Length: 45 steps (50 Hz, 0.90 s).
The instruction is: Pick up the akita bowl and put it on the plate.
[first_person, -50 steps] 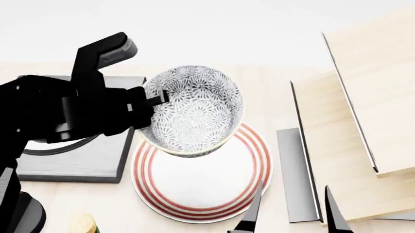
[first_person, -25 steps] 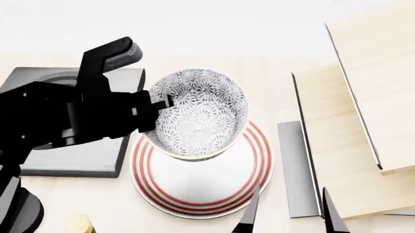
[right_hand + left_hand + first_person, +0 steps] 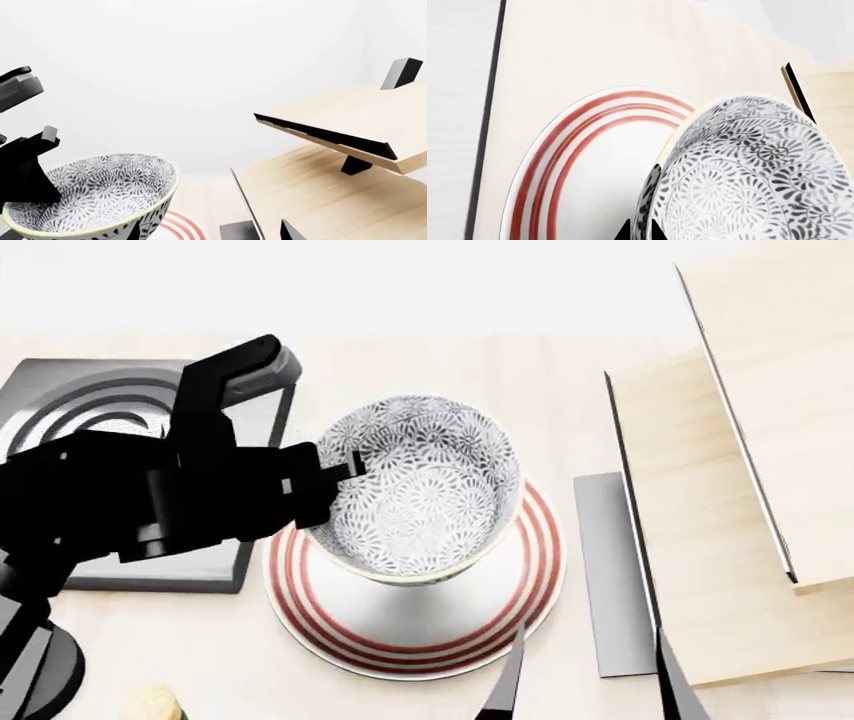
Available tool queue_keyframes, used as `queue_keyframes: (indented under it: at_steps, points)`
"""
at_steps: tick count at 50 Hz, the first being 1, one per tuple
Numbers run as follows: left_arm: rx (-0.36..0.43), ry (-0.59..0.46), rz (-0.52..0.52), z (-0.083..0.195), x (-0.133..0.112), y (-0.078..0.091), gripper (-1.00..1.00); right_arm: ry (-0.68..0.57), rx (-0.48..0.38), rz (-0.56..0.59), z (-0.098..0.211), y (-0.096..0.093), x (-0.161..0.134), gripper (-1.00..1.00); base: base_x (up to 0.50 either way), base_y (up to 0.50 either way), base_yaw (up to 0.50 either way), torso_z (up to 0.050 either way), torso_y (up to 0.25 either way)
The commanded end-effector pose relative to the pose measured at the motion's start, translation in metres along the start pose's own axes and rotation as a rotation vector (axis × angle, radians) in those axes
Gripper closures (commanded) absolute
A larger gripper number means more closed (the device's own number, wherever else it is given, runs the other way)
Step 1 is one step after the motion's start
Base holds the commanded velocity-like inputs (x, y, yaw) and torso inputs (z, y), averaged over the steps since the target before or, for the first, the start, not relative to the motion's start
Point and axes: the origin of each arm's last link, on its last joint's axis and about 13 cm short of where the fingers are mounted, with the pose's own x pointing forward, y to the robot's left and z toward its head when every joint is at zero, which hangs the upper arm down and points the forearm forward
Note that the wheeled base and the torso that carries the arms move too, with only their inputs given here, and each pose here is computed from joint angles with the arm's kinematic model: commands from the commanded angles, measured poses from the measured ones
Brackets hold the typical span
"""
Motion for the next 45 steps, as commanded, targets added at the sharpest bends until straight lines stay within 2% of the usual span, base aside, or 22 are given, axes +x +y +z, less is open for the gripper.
queue_keyframes:
  at_steps: [1, 5, 30, 42, 44, 45]
  points:
    - [-0.112, -0.014, -0.078, -0.004, 0.002, 0.001, 1.00, 0.002, 0.001, 0.006, -0.001, 0.001, -0.001, -1.00, 0.00, 0.00, 0.00, 0.000, 0.000]
    - [-0.145, -0.025, -0.100, -0.005, 0.003, 0.003, 1.00, 0.003, 0.001, 0.007, -0.001, 0.001, -0.001, -1.00, 0.00, 0.00, 0.00, 0.000, 0.000]
    - [-0.183, -0.015, -0.062, -0.015, 0.009, 0.008, 1.00, 0.007, 0.003, 0.023, -0.003, 0.003, -0.004, -1.00, 0.00, 0.00, 0.00, 0.000, 0.000]
    - [-0.151, -0.009, -0.010, -0.017, 0.010, 0.006, 1.00, 0.010, 0.009, 0.025, -0.005, 0.003, -0.003, -1.00, 0.00, 0.00, 0.00, 0.000, 0.000]
    - [-0.125, -0.012, 0.018, -0.018, 0.011, 0.007, 1.00, 0.010, 0.008, 0.025, -0.004, 0.003, -0.003, -1.00, 0.00, 0.00, 0.00, 0.000, 0.000]
    - [-0.091, -0.018, 0.064, -0.018, 0.012, 0.007, 1.00, 0.010, 0.008, 0.024, -0.004, 0.002, -0.003, -1.00, 0.00, 0.00, 0.00, 0.002, -0.205]
